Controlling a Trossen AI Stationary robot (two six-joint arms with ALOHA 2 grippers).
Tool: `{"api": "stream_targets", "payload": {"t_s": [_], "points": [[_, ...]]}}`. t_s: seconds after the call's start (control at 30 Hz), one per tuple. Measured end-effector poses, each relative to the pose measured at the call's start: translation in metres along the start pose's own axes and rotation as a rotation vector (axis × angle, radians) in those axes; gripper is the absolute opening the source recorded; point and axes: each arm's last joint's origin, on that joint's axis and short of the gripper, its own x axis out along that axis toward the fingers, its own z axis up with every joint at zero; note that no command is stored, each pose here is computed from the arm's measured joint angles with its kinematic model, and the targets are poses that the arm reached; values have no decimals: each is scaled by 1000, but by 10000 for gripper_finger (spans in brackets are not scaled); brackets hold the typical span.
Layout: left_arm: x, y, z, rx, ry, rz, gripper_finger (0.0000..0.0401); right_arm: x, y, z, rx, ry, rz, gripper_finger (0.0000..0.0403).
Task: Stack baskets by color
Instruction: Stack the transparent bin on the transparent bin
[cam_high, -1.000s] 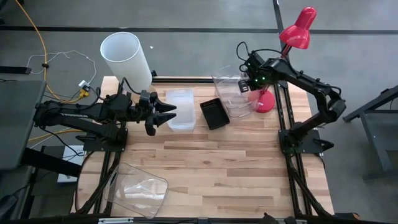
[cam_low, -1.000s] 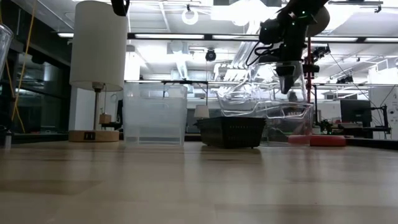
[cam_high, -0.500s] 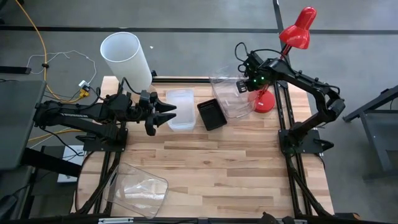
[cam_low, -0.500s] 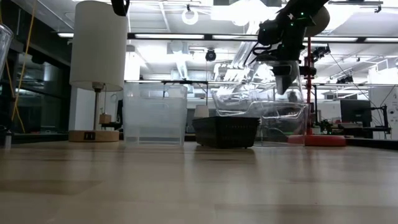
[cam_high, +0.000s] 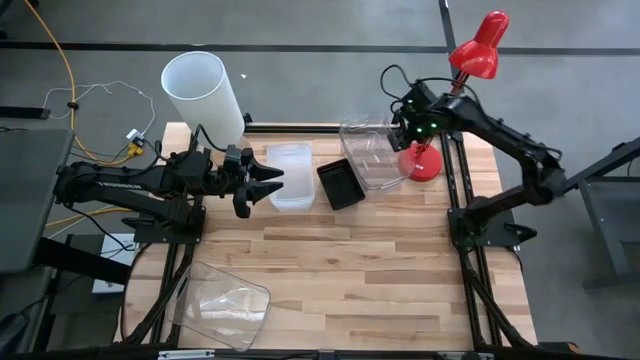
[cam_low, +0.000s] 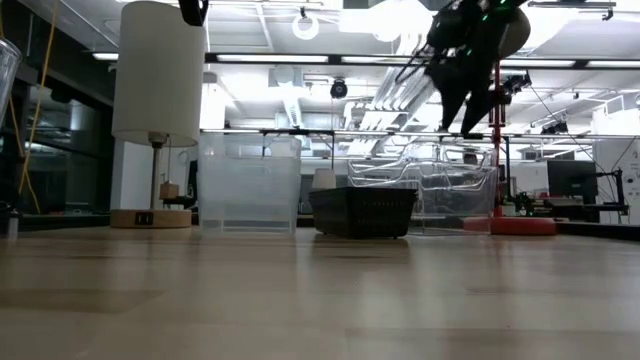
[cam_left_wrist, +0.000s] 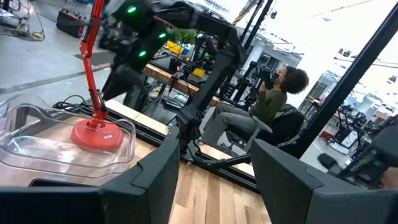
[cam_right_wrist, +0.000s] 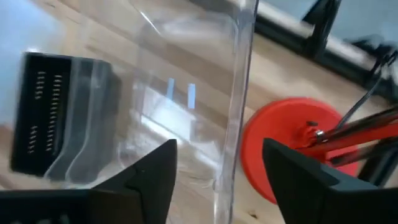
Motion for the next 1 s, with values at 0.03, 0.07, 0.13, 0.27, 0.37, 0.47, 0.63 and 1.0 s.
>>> {"api": "stream_targets", "payload": {"t_s": [0.03, 0.07, 0.13, 0.27, 0.37, 0.47, 0.63, 1.0], "points": [[0, 0, 0, -2, 0, 0, 186, -9, 0, -3, -18, -25, 9, 226], [0, 0, 0, -2, 0, 0, 186, -17, 1, -7, -38, -49, 19, 229], [0, 0, 0, -4, 0, 0, 186, -35, 5, -16, -82, -104, 57, 231], [0, 0, 0, -5, 0, 0, 186, -70, 18, -36, -149, -252, 160, 232], [0, 0, 0, -5, 0, 0, 186, -79, 29, -58, -166, -401, 295, 232], [0, 0, 0, -5, 0, 0, 186, -63, 38, -86, -126, -509, 474, 232], [0, 0, 0, -32, 0, 0, 186, -30, 56, -125, -16, -644, 852, 232], [0, 0, 1, -36, -7, -2, 186, -23, 81, -154, -86, -827, 948, 232]]}}
